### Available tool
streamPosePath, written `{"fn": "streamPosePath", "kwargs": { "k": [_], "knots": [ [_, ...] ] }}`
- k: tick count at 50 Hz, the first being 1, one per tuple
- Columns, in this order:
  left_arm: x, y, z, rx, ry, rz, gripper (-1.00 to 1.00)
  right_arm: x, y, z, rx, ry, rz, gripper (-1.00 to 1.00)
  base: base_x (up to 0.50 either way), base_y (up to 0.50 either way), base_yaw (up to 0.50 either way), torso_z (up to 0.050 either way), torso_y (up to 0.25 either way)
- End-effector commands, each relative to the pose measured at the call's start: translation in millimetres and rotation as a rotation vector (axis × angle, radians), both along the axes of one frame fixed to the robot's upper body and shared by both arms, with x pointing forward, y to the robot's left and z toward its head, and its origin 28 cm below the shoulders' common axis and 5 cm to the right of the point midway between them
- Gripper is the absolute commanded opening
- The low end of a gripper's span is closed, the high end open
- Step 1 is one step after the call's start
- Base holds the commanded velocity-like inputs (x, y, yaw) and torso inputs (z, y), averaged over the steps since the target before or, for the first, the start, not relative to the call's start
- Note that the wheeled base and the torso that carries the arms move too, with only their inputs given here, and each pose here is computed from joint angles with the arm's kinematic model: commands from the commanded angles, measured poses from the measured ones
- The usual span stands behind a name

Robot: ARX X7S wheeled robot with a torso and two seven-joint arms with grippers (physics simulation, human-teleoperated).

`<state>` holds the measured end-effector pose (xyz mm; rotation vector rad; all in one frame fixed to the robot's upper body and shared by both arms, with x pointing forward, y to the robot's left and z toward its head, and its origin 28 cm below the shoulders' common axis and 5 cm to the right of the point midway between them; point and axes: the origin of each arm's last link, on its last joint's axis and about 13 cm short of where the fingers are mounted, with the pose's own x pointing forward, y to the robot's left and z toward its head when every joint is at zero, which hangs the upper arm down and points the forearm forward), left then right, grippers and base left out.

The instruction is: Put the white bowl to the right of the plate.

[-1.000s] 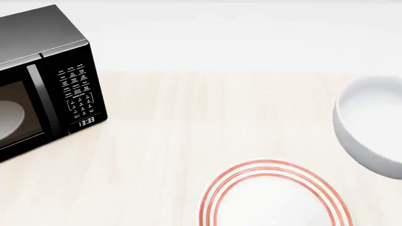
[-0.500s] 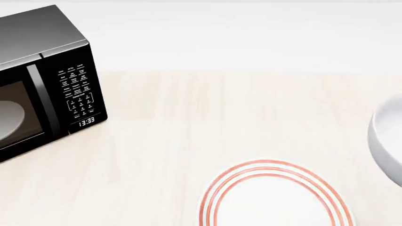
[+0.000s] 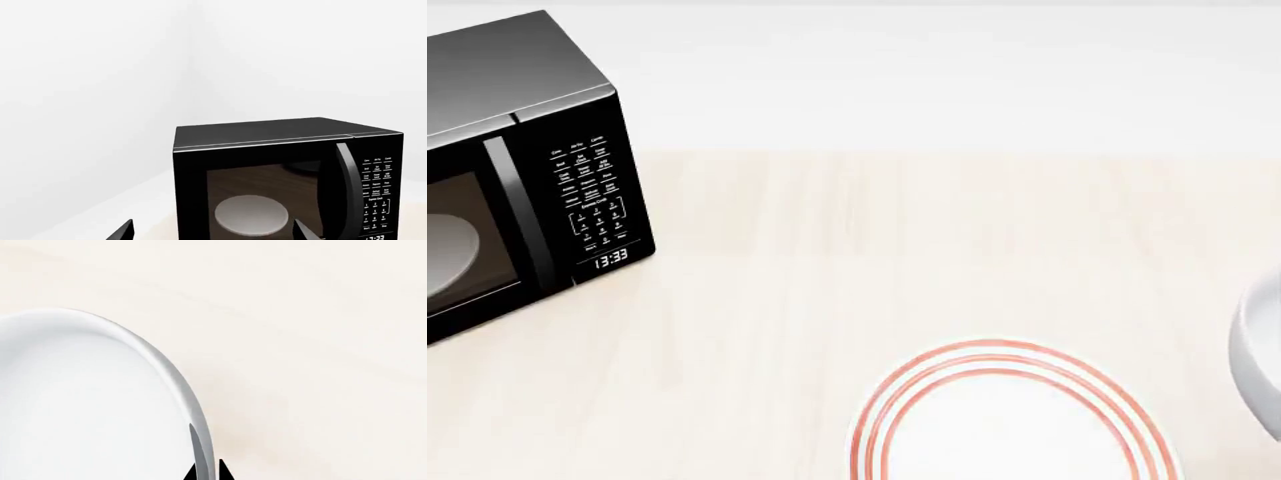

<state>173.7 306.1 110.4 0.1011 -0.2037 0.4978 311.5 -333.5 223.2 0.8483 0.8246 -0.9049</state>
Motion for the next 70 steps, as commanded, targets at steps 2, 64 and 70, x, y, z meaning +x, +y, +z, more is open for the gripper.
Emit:
{"fn": "streamPosePath", "kwargs": {
  "k": [2,64,70],
  "knots": [
    [0.1,-0.8,0.0,0.003,0.001,0.0,1.0,-1.2,-5.8,-14.2,0.022,-0.003,-0.016,-1.0,0.0,0.0,0.0,0.0,0.005],
    [-0.6,-1.6,0.7,0.007,0.0,-0.001,1.0,-7.6,-22.5,-37.6,-0.045,0.008,-0.06,1.0,0.0,0.0,0.0,0.0,0.0],
    [-1.0,-2.2,1.0,0.007,-0.001,-0.002,1.0,-16.1,-19.5,-8.3,-0.16,-0.064,-0.088,1.0,0.0,0.0,0.0,0.0,0.0]
  ]
}}
